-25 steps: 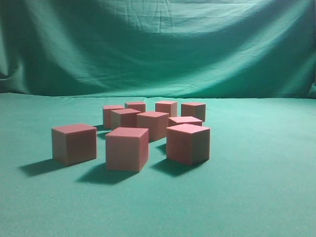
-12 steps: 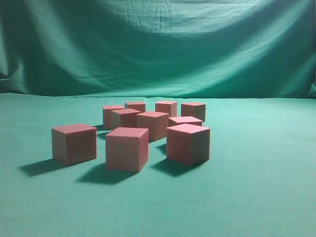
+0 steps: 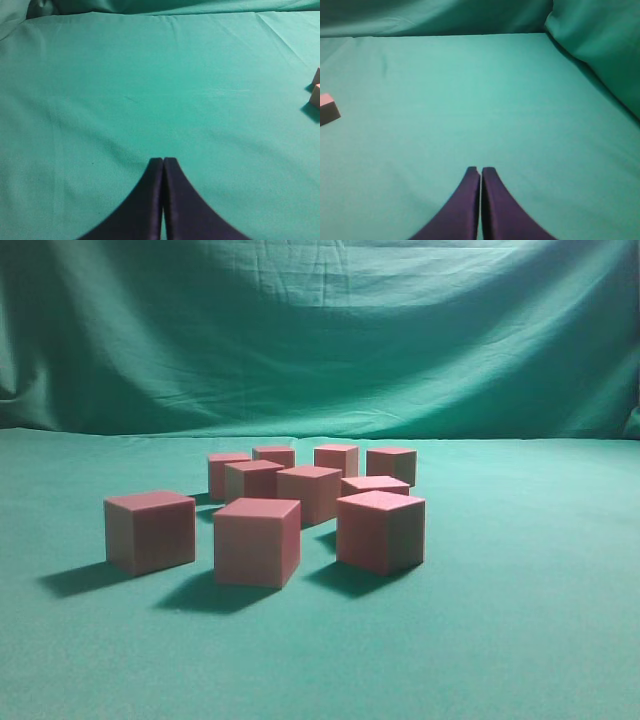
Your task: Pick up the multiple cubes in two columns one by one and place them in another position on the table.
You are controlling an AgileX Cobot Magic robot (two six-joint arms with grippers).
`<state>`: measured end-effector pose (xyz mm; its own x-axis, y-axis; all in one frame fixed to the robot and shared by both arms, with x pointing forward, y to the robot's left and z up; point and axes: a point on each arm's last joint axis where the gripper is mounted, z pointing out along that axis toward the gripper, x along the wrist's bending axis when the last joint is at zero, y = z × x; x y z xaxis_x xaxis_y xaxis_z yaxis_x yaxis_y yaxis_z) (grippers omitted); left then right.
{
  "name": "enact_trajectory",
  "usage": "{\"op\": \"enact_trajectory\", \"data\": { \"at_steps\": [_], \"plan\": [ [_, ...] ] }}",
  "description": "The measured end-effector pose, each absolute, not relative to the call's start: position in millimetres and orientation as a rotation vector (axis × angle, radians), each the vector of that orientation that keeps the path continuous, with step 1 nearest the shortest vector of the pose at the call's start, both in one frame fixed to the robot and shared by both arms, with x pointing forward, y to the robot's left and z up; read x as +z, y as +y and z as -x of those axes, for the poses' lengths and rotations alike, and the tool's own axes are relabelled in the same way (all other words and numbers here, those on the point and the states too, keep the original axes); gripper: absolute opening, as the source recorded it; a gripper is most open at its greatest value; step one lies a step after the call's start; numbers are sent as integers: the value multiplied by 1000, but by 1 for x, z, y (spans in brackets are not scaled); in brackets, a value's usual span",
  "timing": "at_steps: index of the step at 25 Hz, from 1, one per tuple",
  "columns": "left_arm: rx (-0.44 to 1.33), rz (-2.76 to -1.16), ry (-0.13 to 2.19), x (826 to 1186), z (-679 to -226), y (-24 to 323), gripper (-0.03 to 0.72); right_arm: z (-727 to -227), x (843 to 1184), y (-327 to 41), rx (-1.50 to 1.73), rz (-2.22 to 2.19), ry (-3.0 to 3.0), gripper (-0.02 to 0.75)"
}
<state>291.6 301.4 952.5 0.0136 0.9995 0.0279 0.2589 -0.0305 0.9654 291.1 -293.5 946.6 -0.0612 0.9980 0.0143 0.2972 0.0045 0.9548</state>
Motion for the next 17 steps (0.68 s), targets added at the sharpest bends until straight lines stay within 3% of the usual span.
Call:
{"op": "enact_trajectory", "data": {
  "at_steps": [17],
  "plan": [
    [1088,-1427,1378,953,-292,301,0,-291,945,-293,1091,-1412,1490,0]
  ]
}}
